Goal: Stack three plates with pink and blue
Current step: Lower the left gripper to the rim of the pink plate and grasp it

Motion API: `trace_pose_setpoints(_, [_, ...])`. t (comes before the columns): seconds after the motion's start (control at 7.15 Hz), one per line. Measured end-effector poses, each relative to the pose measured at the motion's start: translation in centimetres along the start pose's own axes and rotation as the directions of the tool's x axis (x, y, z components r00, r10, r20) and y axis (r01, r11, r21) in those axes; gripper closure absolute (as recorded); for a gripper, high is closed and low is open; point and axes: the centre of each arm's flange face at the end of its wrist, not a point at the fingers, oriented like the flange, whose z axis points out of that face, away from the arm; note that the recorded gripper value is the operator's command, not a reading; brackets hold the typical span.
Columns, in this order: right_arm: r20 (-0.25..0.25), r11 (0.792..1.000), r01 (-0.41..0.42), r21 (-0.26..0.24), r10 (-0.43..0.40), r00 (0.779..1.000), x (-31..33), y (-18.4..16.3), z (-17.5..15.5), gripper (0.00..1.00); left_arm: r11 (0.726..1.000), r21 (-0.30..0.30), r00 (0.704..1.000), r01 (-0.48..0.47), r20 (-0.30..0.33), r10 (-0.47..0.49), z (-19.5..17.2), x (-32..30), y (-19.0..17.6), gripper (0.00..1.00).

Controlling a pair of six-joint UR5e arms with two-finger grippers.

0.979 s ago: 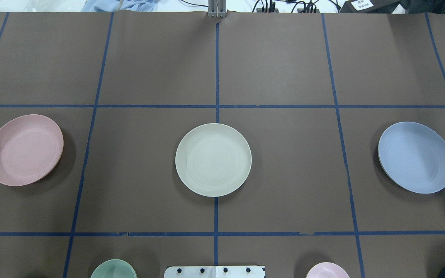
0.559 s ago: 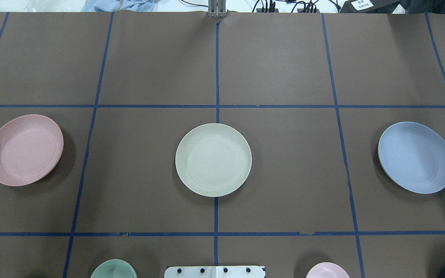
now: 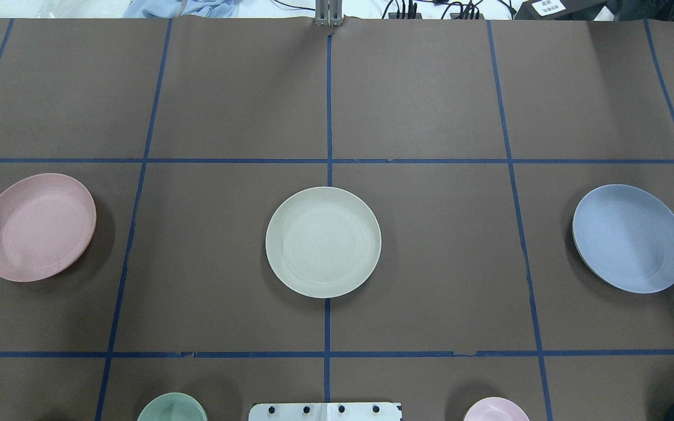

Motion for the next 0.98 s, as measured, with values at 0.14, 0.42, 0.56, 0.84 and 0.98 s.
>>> trace_pose_setpoints(0.14, [0.014,1.0,0.0,0.004,0.0,1.0,-0.2,-0.1,0.0,0.0,0.999,-0.027,0.999,0.037,-0.018,-0.038,2.0,1.5,-0.5,0.02])
trace_pose_setpoints(0.42, [0.045,1.0,0.01,0.004,-0.01,0.999,-1.1,-0.5,0.0,0.0,0.995,-0.074,0.997,0.064,-0.033,-0.067,6.2,1.6,-0.5,0.04])
trace_pose_setpoints(0.56, [0.049,1.0,0.016,0.001,-0.016,0.999,-1.4,-0.6,0.1,0.0,0.994,-0.084,0.997,0.069,-0.036,-0.072,8.2,0.4,-0.5,0.04])
trace_pose_setpoints(0.84, [0.068,1.0,0.02,-0.004,-0.02,0.998,-1.9,-0.7,0.2,0.0,0.991,-0.105,0.996,0.078,-0.036,-0.082,10.9,-0.9,-0.9,0.06])
trace_pose_setpoints(0.98, [0.082,1.0,0.021,-0.005,-0.021,0.996,-2.1,-0.7,0.2,0.0,0.989,-0.124,0.996,0.078,-0.041,-0.084,12.0,-1.0,-0.9,0.09])
